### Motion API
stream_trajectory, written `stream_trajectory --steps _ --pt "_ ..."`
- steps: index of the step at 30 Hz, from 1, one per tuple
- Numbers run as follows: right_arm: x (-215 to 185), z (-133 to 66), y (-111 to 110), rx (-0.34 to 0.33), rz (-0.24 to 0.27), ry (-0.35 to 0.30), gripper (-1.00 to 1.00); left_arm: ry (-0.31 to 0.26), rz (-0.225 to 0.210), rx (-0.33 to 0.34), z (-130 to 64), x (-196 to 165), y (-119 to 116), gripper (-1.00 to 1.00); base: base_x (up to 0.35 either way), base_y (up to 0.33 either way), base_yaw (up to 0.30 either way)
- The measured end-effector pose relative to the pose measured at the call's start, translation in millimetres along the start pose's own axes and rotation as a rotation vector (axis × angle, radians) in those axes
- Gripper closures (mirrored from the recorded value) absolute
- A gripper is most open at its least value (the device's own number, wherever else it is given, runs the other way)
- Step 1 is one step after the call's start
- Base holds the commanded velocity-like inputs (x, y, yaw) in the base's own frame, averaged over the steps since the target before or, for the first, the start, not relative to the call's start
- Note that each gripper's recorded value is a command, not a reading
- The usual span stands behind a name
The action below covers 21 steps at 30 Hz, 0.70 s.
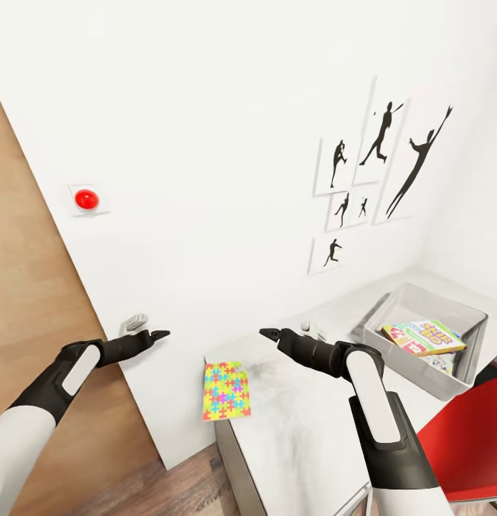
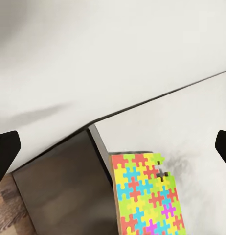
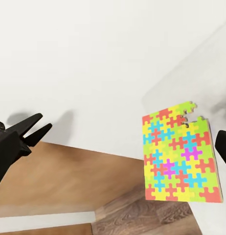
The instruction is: Put all the toys in the child's room - the three board games (two on the bed and one on the table), the two jigsaw puzzles on the table, and the tennis ball on the table - inside the toy box on the table in the child's room.
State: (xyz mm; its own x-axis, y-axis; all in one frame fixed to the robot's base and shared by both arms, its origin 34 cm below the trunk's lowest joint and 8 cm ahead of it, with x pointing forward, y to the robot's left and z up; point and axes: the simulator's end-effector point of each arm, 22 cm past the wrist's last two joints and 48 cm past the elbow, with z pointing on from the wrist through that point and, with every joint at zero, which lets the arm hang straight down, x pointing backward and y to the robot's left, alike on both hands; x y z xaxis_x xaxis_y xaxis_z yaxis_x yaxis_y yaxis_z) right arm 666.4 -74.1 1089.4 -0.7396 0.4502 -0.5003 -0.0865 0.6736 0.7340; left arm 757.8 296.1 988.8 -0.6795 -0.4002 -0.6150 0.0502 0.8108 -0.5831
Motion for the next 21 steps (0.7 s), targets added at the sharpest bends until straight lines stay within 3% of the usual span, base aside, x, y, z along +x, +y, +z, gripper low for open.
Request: stream_trajectory --steps 14,21 --pt "-0.3 -0.3 0.6 -0.001 -0.002 -0.001 -1.00 0.005 -0.014 -0.001 -0.2 1.9 2.3 -1.00 0.000 0.002 0.000" --pt "-1.0 -1.2 9.0 -0.042 -0.003 -0.002 -1.00 0.063 -0.056 -0.003 -0.3 16.9 5.2 -1.00 0.000 0.000 0.000"
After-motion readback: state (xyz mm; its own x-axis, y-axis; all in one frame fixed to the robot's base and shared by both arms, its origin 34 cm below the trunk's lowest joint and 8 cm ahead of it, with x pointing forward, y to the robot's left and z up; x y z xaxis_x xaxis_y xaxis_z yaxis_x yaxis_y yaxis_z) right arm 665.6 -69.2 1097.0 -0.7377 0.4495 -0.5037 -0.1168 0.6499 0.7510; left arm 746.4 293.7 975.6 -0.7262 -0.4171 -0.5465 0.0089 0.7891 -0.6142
